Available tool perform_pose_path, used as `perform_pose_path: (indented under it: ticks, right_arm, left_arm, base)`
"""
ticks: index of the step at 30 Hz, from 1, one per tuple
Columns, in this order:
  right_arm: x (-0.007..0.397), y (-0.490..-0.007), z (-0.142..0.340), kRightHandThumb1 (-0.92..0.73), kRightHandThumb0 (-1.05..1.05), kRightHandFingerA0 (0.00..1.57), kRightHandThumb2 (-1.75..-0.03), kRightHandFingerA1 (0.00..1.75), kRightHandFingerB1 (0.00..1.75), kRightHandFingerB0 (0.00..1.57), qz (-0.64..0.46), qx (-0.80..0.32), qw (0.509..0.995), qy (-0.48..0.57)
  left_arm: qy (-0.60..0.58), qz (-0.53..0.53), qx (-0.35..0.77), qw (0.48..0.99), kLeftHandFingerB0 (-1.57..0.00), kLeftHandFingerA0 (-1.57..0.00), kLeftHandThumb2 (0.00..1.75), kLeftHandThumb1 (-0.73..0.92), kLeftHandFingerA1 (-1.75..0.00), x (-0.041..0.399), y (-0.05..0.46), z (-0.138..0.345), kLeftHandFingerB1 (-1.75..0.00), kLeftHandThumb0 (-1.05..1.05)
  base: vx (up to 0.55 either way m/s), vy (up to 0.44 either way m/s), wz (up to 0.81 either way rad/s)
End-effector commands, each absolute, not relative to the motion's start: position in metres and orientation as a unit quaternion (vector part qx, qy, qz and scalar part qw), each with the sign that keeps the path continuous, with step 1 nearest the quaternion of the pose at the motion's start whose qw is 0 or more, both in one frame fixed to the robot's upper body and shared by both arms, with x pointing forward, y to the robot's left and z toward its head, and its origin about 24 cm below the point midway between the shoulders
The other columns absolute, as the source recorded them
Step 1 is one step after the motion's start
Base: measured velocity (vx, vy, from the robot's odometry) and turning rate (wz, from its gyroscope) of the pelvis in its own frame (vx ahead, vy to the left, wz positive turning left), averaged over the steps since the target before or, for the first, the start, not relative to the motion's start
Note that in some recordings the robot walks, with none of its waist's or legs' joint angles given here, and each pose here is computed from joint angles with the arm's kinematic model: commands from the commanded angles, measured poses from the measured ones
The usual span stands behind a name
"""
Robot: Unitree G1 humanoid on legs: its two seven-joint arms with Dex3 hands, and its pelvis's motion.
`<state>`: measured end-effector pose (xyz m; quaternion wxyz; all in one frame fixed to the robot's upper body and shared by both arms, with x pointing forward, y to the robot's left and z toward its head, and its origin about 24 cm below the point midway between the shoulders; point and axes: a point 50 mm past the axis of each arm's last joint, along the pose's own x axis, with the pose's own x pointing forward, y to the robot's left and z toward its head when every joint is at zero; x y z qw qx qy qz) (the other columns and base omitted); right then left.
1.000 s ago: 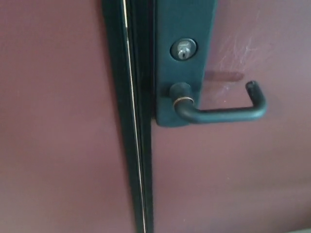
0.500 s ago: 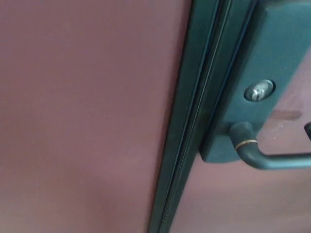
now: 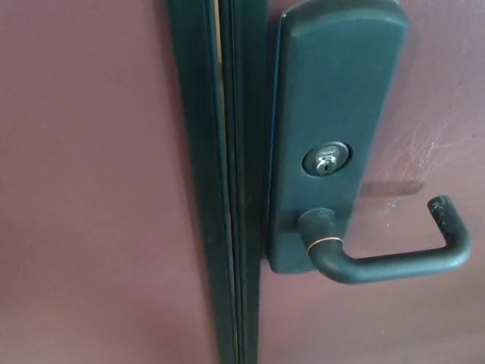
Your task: The robot walks towards the door handle and put its right hand on it and twist the handle
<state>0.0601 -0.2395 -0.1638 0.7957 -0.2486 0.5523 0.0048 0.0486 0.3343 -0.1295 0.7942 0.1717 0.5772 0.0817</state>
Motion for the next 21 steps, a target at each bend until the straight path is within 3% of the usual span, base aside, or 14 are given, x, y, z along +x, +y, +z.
perform_pose_path:
  ticks: [1,3,4,5,6,10,11,12,21]
  right_arm:
    - [0.063,-0.238,-0.164,-0.57,-0.44,0.56,-0.79,0.53,0.46,0.4,0.015,-0.253,0.796,0.55]
    - [0.067,-0.239,-0.163,-0.57,-0.44,0.56,-0.79,0.53,0.46,0.4,0.018,-0.254,0.801,0.542]
    - [0.068,-0.238,-0.163,-0.57,-0.43,0.56,-0.79,0.53,0.46,0.4,0.018,-0.254,0.802,0.541]
    - [0.069,-0.238,-0.163,-0.57,-0.44,0.56,-0.79,0.53,0.46,0.4,0.016,-0.249,0.803,0.541]
    - [0.069,-0.238,-0.163,-0.66,-0.36,0.62,-0.59,0.42,0.36,0.45,0.014,-0.245,0.804,0.542]
    - [0.069,-0.238,-0.163,-0.66,-0.36,0.61,-0.59,0.42,0.36,0.45,0.012,-0.236,0.804,0.545]
    - [0.07,-0.237,-0.163,-0.67,-0.35,0.6,-0.59,0.41,0.36,0.45,0.014,-0.233,0.804,0.547]
    - [0.07,-0.237,-0.163,-0.67,-0.35,0.6,-0.59,0.41,0.36,0.45,0.013,-0.233,0.803,0.548]
    - [0.073,-0.236,-0.163,-0.67,-0.35,0.6,-0.6,0.42,0.37,0.46,0.014,-0.231,0.805,0.546]
  left_arm:
    - [0.582,0.081,0.167,0.792,-0.4,-0.56,0.81,0.51,-0.57,0.047,0.334,-0.13,-0.5,-0.47]
    - [0.581,0.082,0.168,0.792,-0.4,-0.56,0.81,0.51,-0.57,0.048,0.334,-0.13,-0.5,-0.47]
    - [0.579,0.083,0.168,0.793,-0.46,-0.63,0.59,0.62,-0.46,0.049,0.334,-0.13,-0.39,-0.41]
    - [0.579,0.083,0.166,0.794,-0.46,-0.64,0.59,0.62,-0.47,0.05,0.334,-0.13,-0.39,-0.41]
    - [0.578,0.084,0.164,0.795,-0.46,-0.64,0.59,0.62,-0.47,0.05,0.334,-0.13,-0.39,-0.41]
    - [0.578,0.082,0.165,0.795,-0.46,-0.64,0.59,0.62,-0.47,0.049,0.333,-0.13,-0.39,-0.41]
    - [0.579,0.083,0.165,0.794,-0.4,-0.57,0.81,0.51,-0.58,0.049,0.334,-0.13,-0.5,-0.47]
    - [0.579,0.08,0.168,0.793,-0.46,-0.64,0.59,0.62,-0.47,0.049,0.334,-0.13,-0.38,-0.41]
    - [0.583,0.075,0.174,0.79,-0.46,-0.63,0.58,0.62,-0.46,0.049,0.334,-0.13,-0.38,-0.41]
  base:
    - [-0.02,0.133,-0.01]
    - [-0.02,0.207,-0.01]
    - [0.02,0.447,-0.23]
    - [0.02,0.425,0.03]
    - [0.02,0.416,-0.11]
    - [0.05,0.114,0.0]
    - [0.08,0.052,0.1]
    - [0.09,-0.012,0.06]
    - [-0.01,-0.018,0.0]
